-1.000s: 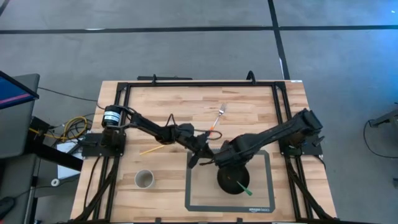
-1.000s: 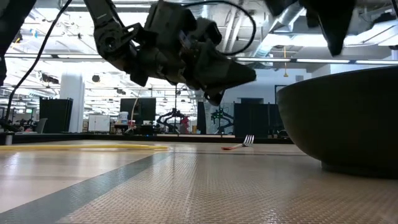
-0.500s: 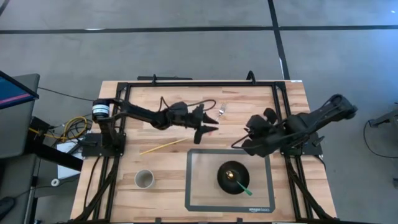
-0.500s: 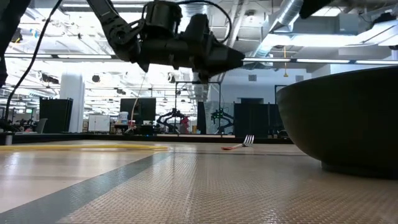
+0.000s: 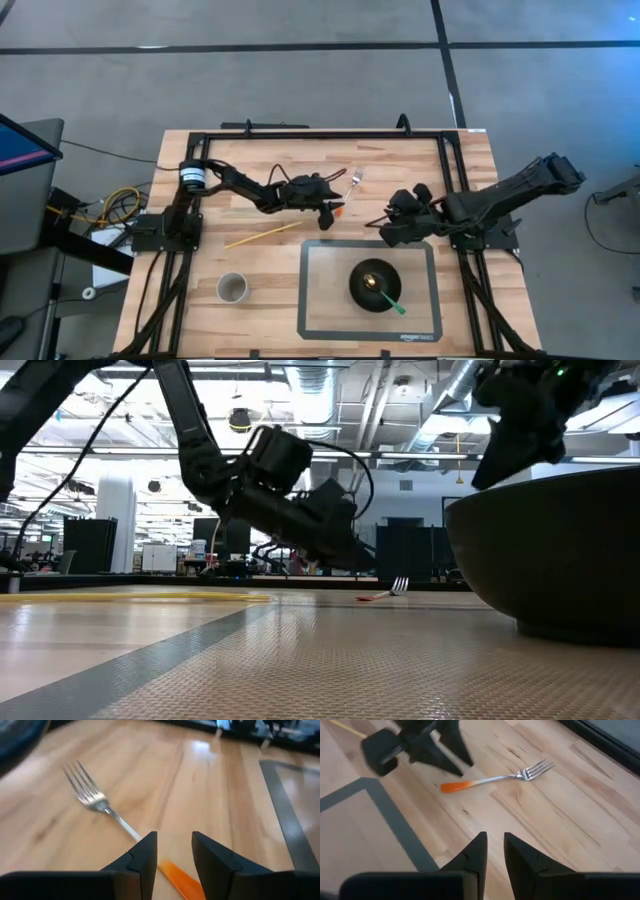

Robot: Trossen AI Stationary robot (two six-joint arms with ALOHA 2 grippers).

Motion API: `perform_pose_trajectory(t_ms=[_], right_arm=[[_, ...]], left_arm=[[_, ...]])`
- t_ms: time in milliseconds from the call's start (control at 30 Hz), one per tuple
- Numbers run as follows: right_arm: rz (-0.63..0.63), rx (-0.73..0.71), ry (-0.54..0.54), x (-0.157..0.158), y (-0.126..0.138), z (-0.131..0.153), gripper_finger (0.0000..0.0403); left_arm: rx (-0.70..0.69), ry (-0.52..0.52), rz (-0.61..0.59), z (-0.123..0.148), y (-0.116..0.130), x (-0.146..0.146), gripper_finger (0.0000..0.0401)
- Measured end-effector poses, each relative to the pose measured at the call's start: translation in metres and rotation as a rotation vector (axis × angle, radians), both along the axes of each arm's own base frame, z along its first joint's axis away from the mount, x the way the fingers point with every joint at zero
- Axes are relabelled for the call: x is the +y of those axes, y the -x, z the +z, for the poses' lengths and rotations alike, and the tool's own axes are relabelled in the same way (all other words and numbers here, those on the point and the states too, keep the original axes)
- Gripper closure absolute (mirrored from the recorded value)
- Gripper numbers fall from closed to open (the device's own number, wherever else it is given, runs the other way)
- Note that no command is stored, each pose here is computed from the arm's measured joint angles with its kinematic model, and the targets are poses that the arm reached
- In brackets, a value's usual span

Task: Pick & Place Utensil
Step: Put the orange fork into the black bowl

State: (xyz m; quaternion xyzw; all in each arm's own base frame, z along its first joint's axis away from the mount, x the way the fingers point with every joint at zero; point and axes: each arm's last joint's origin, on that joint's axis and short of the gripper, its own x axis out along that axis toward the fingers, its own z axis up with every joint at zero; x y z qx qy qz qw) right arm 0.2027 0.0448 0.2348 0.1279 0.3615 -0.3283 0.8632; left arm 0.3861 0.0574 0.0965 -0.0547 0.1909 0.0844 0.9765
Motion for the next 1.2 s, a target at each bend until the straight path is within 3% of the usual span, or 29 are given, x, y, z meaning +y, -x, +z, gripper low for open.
perform_pose_trajectory(t_ms=[300, 500, 733, 967, 1200], right_arm=[[0.02, 0.013, -0.002, -0.015, -0.017, -0.008, 0.0345], [0.075, 0.005, 0.016, -0.022, -0.023, -0.005, 0.0345], [0.076, 0.01, 0.019, -0.029, -0.025, -0.004, 0.0345], [0.078, 0.008, 0.012, -0.035, -0.027, -0.004, 0.0345], [0.076, 0.005, 0.009, -0.035, -0.027, -0.004, 0.0345]], left_arm=[[-0.05, 0.026, 0.043, 0.002, -0.03, 0.017, 0.0281], [0.08, 0.043, 0.1, -0.019, -0.047, 0.022, 0.0281], [0.097, 0.009, 0.211, -0.013, -0.04, 0.025, 0.0281], [0.019, -0.099, 0.21, 0.038, -0.031, 0.027, 0.0281], [0.033, -0.019, 0.262, 0.028, -0.025, 0.039, 0.0281]])
